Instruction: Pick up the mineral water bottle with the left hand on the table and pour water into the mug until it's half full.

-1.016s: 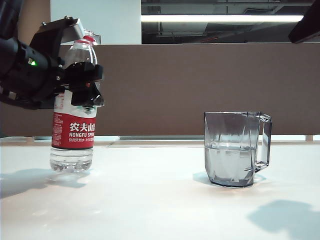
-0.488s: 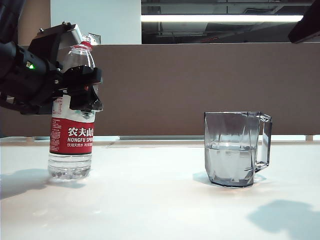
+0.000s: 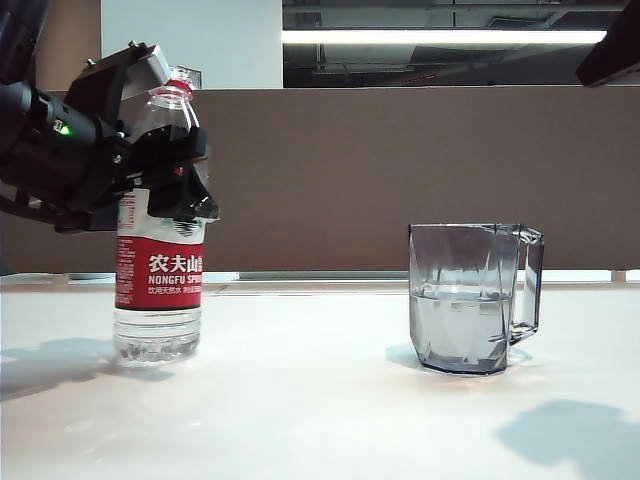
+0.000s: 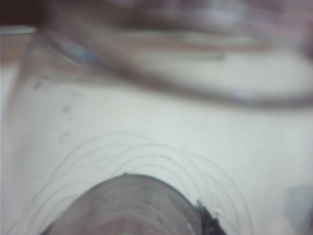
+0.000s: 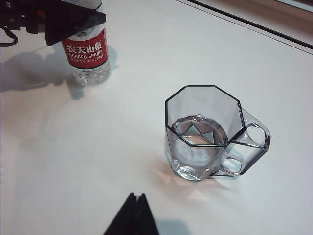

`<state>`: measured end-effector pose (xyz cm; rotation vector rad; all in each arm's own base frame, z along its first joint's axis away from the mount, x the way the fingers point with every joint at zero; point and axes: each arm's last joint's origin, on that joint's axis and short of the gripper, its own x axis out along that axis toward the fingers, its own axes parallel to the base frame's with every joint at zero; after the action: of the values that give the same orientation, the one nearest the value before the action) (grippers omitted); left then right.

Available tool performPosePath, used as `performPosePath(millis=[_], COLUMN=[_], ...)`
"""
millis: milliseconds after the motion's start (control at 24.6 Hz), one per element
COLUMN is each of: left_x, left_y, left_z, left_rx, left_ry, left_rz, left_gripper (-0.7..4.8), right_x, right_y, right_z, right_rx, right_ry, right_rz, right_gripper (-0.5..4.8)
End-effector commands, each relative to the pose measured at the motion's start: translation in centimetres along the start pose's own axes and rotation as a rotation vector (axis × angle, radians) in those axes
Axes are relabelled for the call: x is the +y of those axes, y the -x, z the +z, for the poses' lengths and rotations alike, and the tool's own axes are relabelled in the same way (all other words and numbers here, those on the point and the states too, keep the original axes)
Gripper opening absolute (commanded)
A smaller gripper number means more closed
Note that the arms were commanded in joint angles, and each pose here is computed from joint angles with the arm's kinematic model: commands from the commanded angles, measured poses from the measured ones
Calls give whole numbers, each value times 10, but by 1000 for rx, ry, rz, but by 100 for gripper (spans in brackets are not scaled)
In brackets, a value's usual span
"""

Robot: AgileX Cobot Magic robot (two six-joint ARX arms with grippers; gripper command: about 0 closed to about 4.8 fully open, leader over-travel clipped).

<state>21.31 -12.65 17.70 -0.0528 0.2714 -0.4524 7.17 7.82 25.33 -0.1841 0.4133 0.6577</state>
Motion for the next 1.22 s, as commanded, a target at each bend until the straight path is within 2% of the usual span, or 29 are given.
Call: performPosePath(millis=[41,406,488,528,609,691,731,1219], left_x=[-2,-3,-2,-3,-3,-4,-4,-5], left_y=[0,-1,-3,-4,-3,-3,-3,-1], left_z=[6,3,0,-1,-1,-1,-1,-2], left_rx=[-40,-22,-6,-1,0,3,5,40], left_ry=[9,-3,-4,-3,-3,-3,-4,-7], left_rz=[-18,-56,-59,-66,-82,-100,-117,-142], left_gripper=[264,277,322,375,377,419,479,479], right_x=[0,0,0,0,0,0,0,0], right_y=[2,2,2,2,2,2,2,2], right_z=[4,4,4,4,4,4,4,4], right_rx=[-26,-26,-26,-26,-26,-26,-26,-26], right_ry=[-8,-8,-8,-8,-8,-8,-8,-8], right_rz=[4,4,4,4,4,4,4,4], right_gripper=[-2,-2,-2,-2,-2,-2,-2,-2])
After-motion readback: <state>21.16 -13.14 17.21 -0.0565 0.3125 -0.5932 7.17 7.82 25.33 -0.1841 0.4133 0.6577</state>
